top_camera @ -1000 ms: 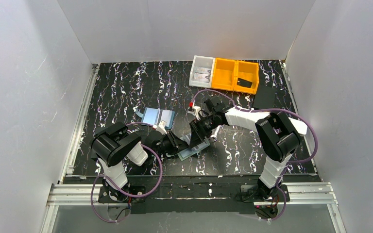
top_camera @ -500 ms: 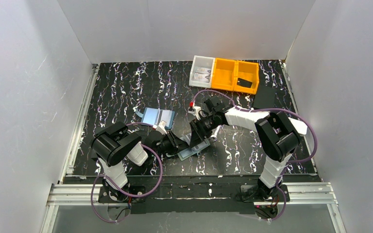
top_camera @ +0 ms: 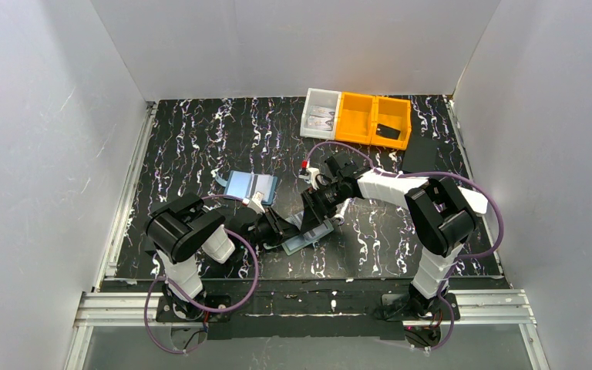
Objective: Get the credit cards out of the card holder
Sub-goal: Remove the credit card from the card holder.
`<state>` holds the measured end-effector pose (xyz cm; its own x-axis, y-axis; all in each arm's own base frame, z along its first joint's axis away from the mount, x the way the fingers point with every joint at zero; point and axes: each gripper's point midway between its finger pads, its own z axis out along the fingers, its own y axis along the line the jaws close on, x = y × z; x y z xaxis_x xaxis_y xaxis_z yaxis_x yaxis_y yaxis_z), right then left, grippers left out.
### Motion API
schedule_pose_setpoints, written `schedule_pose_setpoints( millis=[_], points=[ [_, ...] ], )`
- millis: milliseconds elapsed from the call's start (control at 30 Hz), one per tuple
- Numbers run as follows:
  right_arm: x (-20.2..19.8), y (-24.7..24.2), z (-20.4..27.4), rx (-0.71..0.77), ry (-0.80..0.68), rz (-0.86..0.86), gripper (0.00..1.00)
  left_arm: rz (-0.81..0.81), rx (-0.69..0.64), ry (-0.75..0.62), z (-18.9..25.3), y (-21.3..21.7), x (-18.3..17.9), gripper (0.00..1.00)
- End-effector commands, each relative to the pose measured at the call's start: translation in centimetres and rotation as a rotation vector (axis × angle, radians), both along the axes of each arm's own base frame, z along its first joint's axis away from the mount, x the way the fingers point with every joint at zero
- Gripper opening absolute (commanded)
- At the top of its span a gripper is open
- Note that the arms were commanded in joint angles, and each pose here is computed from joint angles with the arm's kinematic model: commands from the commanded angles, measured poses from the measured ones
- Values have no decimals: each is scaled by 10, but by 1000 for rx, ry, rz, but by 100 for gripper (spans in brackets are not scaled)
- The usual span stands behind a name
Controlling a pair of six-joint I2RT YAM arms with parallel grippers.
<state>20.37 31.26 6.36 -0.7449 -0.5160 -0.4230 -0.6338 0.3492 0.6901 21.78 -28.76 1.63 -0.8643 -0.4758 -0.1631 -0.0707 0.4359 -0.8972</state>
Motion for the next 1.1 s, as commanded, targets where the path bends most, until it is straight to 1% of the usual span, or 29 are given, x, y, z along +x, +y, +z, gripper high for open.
schedule_pose_setpoints(
  millis=[0, 267, 533, 700, 767, 833, 1067],
  points=[
    [10, 1, -1, -9, -25, -18, 73, 11, 184, 145, -55, 29, -25, 21],
    [12, 1, 0, -8, -28, -21, 66, 13, 184, 148, -56, 30, -25, 21],
    [23, -8, 4, -26, -79, -45, 65, 15, 175, 142, -54, 31, -25, 22],
    [21, -8, 2, -29, -61, -40, 65, 15, 159, 134, -52, 30, -24, 23],
    [18, -6, 1, -31, -50, -32, 62, 15, 154, 132, -51, 30, -24, 23],
    [16, -5, -2, -32, -71, -8, 60, 16, 144, 122, -49, 30, -24, 23],
    [15, -5, -6, -47, -74, -3, 60, 39, 84, 56, -34, 36, -25, 41]
  ],
)
